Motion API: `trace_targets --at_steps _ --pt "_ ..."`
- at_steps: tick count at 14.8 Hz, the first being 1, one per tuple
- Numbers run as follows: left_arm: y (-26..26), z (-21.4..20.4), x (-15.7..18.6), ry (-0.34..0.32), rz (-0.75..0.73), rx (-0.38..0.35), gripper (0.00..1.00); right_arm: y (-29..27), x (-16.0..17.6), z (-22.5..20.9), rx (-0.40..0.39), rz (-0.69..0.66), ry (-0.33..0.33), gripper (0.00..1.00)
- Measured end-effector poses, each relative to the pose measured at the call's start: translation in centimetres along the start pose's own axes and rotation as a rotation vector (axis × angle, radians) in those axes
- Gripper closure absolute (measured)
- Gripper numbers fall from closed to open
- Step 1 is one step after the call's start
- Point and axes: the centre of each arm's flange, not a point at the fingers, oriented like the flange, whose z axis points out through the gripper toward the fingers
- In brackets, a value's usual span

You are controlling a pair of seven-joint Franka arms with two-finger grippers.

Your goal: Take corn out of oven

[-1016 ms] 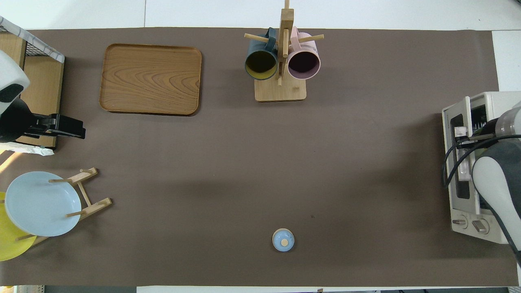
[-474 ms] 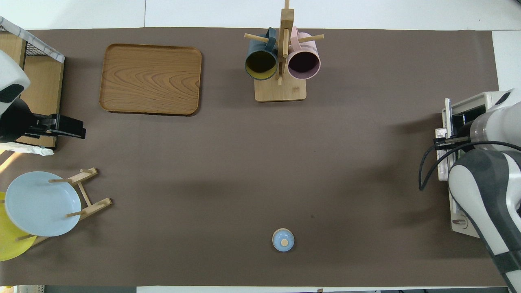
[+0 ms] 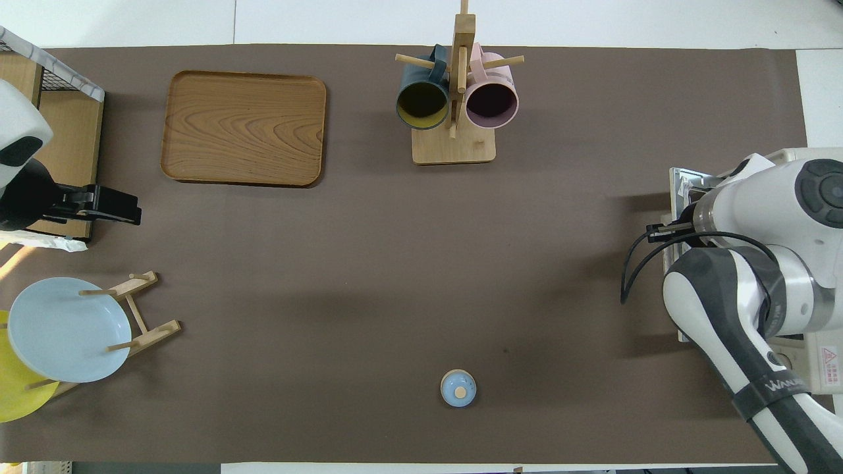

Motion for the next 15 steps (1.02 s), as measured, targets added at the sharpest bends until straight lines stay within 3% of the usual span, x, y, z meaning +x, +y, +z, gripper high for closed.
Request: trace_targets --at_steps 8,15 --pt "0.0 0.0 0.0 0.000 0.000 0.000 0.00 -1.4 -0.8 4.9 0.017 -0.008 0.061 0.99" --pt "-0.2 0.0 0.0 0.000 -0.003 0.000 0.00 -1.5 -0.7 7.1 0.025 0.018 0.051 0.99"
